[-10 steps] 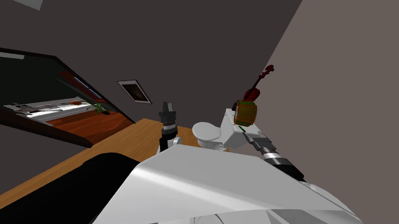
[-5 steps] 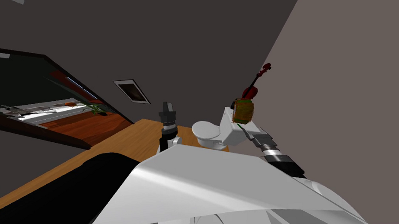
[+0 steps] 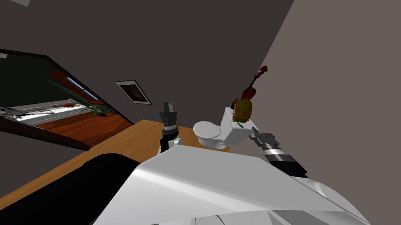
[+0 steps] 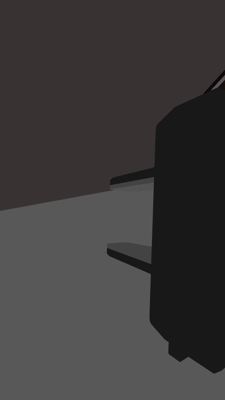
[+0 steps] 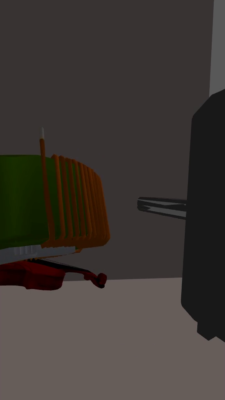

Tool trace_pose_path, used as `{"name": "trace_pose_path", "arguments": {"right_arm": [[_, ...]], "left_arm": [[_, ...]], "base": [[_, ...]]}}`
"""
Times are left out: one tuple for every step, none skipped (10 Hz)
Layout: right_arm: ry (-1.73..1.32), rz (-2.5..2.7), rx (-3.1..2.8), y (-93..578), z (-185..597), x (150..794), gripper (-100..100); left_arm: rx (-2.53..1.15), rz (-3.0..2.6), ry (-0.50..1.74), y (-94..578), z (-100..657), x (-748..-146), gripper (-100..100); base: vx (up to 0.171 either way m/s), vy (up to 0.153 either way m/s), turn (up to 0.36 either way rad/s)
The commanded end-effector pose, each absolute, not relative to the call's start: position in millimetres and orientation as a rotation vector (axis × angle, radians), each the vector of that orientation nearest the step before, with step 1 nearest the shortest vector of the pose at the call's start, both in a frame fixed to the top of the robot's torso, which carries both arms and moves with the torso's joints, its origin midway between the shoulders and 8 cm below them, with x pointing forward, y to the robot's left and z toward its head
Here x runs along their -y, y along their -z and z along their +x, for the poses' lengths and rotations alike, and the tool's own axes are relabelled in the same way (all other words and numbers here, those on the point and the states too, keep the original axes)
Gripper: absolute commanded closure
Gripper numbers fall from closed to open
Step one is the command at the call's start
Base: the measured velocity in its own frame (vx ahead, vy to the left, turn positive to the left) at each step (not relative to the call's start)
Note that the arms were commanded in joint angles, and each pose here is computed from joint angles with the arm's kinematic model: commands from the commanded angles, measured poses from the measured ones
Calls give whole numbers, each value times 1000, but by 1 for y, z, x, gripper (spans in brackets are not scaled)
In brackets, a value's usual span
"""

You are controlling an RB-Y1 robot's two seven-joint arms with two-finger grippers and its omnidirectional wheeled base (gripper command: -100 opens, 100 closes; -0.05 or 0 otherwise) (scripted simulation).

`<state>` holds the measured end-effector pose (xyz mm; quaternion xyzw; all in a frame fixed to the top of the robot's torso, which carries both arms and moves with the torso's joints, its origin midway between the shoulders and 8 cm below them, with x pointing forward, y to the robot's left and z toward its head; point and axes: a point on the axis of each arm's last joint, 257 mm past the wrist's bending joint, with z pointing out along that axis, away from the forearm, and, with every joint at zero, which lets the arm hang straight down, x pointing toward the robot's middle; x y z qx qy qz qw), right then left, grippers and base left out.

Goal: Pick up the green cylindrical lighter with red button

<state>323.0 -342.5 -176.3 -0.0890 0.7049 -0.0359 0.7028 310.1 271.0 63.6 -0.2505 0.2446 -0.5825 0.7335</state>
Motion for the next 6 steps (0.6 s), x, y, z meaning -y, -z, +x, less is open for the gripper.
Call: {"name": "trace_pose_path", "arguments": {"right_arm": [[80, -198, -1569, 176, 323, 342, 100], [80, -198, -1569, 176, 323, 342, 100], [80, -198, -1569, 176, 323, 342, 100], [80, -198, -1569, 176, 323, 342, 0], [130, -242, -1572, 180, 327, 345, -100], [148, -257, -1574, 181, 328, 347, -100]], "left_arm": [[-538, -551, 1281, -64, 310, -271, 0], [-538, -551, 1281, -64, 310, -271, 0], [-538, -551, 1281, -64, 310, -271, 0], [-538, -551, 1281, -64, 310, -271, 0], [-538, -551, 1281, -64, 310, -271, 0], [-538, -551, 1281, -64, 310, -271, 0]], "base": [[0, 0, 0], [0, 0, 0], [0, 0, 0], [0, 0, 0], [-27, -2, 71], [-41, -5, 73]]}}
